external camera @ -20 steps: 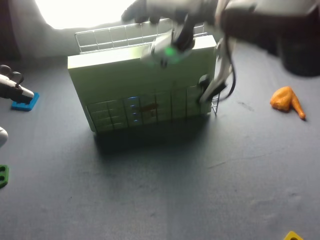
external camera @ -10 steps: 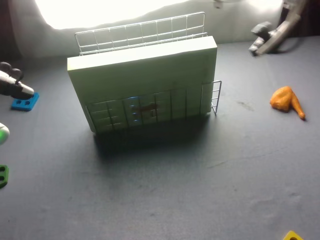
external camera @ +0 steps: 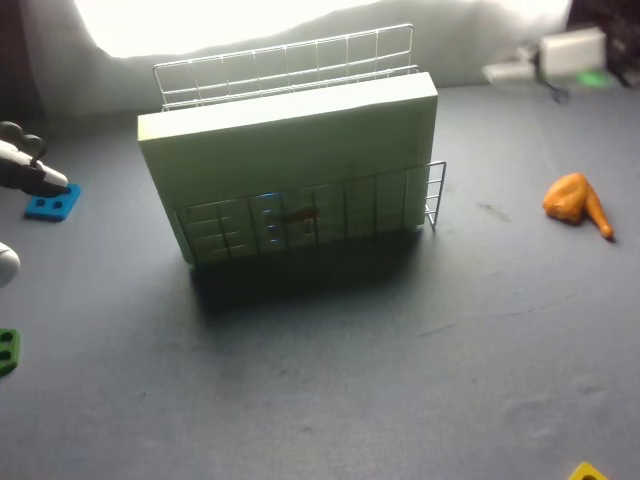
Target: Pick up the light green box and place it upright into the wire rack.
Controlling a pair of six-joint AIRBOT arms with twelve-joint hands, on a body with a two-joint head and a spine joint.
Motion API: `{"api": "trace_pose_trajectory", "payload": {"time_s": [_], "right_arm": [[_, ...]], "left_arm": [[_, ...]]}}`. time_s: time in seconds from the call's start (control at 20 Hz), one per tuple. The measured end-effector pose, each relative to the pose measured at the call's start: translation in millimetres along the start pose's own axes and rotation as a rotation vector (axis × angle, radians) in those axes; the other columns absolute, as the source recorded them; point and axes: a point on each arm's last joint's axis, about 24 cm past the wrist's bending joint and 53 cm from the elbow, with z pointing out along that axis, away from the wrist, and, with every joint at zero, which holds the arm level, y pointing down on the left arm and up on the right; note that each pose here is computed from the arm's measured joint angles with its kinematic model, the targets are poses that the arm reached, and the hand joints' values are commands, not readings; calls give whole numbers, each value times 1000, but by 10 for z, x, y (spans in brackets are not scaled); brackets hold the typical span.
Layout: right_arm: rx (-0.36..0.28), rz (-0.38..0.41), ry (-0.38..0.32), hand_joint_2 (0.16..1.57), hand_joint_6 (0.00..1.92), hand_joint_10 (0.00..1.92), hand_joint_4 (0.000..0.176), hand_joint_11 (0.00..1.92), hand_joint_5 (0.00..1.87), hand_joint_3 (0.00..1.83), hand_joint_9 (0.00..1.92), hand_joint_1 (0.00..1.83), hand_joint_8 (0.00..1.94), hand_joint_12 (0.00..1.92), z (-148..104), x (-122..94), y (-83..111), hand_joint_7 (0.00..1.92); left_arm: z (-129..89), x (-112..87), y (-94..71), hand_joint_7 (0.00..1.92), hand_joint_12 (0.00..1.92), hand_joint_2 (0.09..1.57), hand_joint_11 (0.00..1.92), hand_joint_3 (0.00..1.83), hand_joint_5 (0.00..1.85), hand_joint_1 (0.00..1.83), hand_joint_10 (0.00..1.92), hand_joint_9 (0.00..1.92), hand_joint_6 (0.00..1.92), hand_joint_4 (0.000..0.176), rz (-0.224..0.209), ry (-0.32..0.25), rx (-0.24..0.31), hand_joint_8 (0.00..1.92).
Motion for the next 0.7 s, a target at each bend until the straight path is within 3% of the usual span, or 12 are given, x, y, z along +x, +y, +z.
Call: {"api": "trace_pose_trajectory", "payload": {"time_s": [0.2, 0.4, 0.45, 0.65, 0.7], "right_arm": [[26, -8, 9, 1049, 53, 1011, 0, 63, 435, 0, 295, 1055, 93, 1775, -173, -66, -107, 518], [18, -7, 34, 1047, 54, 1011, 0, 60, 447, 0, 294, 1059, 93, 1770, -283, -70, -50, 524], [18, -9, 41, 1093, 24, 965, 0, 11, 383, 13, 217, 988, 70, 1743, -322, -53, -40, 493], [21, -18, 86, 1107, 15, 949, 0, 0, 366, 15, 197, 967, 59, 1736, -447, 49, -25, 485], [16, -25, 94, 1108, 12, 913, 0, 0, 361, 12, 169, 821, 49, 1677, -448, 72, -5, 478]], "left_arm": [[11, -11, -97, 248, 516, 1252, 0, 0, 242, 147, 1, 220, 0, 37, 13, -4, 18, 2], [11, -10, -90, 237, 488, 1254, 0, 1, 232, 149, 0, 211, 0, 35, 12, -3, 16, 0], [11, -9, -90, 258, 492, 1253, 0, 0, 259, 189, 7, 231, 10, 24, 12, -3, 16, 7], [7, -27, -66, 265, 496, 1252, 0, 0, 268, 200, 9, 237, 11, 21, 6, -7, 14, 8], [6, -31, -68, 271, 506, 1257, 0, 1, 261, 178, 9, 242, 7, 22, 6, -9, 15, 8]]}}
